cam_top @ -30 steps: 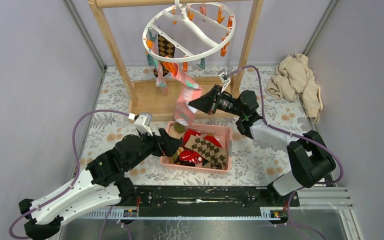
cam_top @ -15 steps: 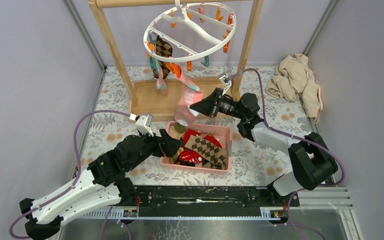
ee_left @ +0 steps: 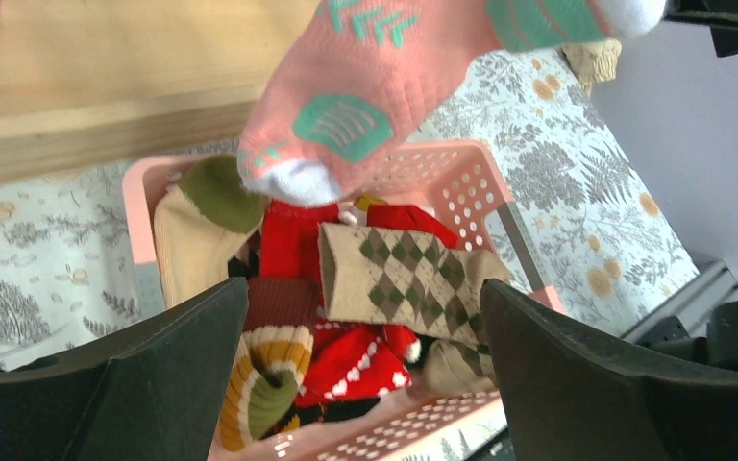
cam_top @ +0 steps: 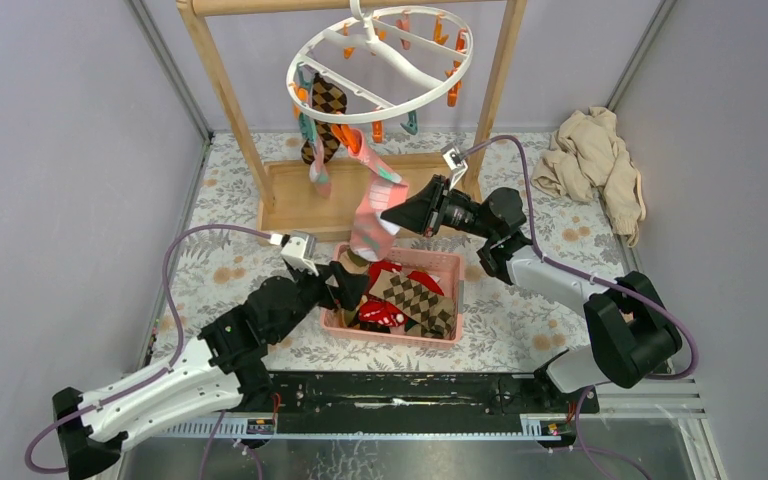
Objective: Remove the socks clipped to the hanger
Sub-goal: Remove the sock from the hanger.
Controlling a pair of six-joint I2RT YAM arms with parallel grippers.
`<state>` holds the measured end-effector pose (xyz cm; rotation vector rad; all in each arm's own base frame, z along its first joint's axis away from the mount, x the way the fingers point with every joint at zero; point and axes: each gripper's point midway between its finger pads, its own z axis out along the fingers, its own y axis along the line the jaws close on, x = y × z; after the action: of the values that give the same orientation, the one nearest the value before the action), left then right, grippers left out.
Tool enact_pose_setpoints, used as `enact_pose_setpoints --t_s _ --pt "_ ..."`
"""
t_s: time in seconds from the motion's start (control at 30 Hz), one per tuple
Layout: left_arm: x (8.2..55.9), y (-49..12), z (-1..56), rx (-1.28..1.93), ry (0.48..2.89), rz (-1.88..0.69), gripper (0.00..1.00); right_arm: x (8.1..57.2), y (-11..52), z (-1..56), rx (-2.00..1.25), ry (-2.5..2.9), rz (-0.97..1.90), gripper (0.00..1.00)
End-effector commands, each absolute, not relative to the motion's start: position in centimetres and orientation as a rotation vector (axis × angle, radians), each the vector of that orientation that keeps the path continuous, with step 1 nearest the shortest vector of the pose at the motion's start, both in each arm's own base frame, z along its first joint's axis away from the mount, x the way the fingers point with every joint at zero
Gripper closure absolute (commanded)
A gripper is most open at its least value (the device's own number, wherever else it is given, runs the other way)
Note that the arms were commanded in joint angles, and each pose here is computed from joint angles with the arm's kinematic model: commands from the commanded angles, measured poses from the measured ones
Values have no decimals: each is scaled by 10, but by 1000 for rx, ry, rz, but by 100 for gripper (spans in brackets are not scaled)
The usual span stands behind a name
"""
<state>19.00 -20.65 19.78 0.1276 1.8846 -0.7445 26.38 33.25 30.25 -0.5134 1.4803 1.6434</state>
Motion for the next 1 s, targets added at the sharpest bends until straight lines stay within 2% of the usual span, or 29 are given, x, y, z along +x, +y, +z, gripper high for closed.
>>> enact_pose_setpoints --t_s 0.0,0.43,0.97 --pt "214 -213 241 156 1642 -708 2 245 325 334 -579 1362 1692 99" --pt "240 -234 240 265 1573 -642 2 225 323 340 -614 1355 1802 99" --pt "236 -256 239 429 1516 -846 2 218 320 340 -620 1353 1840 99"
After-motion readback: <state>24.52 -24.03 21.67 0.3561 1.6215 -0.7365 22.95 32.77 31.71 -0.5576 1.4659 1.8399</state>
